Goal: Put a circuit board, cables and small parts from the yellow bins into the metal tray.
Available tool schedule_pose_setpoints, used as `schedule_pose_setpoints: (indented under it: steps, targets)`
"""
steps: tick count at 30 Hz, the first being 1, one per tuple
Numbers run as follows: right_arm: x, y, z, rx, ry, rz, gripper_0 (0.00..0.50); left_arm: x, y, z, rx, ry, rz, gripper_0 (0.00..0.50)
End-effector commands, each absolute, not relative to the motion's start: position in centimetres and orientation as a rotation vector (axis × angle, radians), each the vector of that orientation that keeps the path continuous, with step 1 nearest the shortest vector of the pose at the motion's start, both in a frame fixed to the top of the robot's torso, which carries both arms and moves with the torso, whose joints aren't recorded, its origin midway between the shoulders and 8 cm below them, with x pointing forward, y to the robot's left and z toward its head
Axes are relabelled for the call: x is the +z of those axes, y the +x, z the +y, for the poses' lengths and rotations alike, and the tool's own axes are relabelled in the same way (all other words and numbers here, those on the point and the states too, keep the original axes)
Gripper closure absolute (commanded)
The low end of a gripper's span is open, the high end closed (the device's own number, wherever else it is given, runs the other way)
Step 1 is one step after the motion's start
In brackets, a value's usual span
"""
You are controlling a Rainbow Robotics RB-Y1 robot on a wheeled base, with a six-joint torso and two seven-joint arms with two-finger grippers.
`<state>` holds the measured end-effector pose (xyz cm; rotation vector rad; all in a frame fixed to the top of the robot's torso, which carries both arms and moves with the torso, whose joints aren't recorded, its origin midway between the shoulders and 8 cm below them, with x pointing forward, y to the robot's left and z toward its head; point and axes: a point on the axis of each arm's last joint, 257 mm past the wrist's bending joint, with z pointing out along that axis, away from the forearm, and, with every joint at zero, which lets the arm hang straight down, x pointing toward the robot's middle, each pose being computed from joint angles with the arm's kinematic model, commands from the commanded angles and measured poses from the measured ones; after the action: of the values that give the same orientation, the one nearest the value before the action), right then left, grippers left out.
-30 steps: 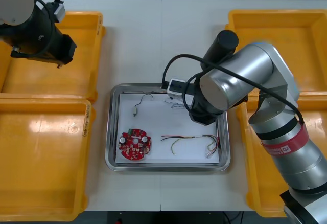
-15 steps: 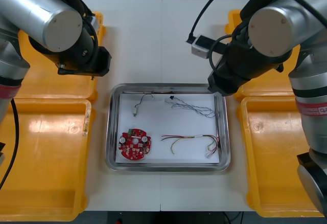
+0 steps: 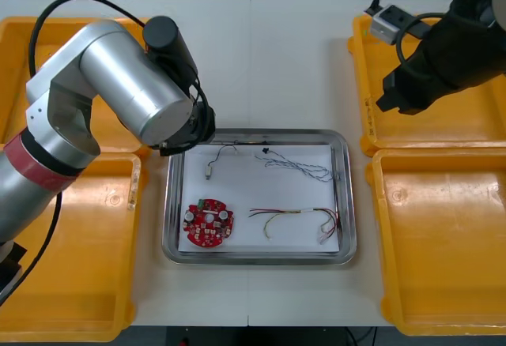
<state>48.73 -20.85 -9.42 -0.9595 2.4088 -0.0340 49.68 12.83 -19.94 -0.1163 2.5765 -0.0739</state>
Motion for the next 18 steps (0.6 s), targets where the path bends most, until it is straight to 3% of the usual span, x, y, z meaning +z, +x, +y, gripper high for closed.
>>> schedule_pose_setpoints:
  steps: [1, 12, 18]
  targets:
    - [-4.3, 49.7, -24.6, -0.127, -0.829, 2.353, 0.000, -21.3, 48.5, 10.3, -0.089, -0.003, 2.559, 0.500]
    - [-4.1, 49.4, -31.9, -0.124, -0.593, 2.439, 0.000, -24.0, 47.1, 8.3, -0.126, 0.013, 2.576, 0.500]
    - [-5.1, 48.4, -35.2, -0.142, -0.459, 2.495, 0.000, -24.8, 46.9, 6.9, -0.181, -0.013, 2.570, 0.500]
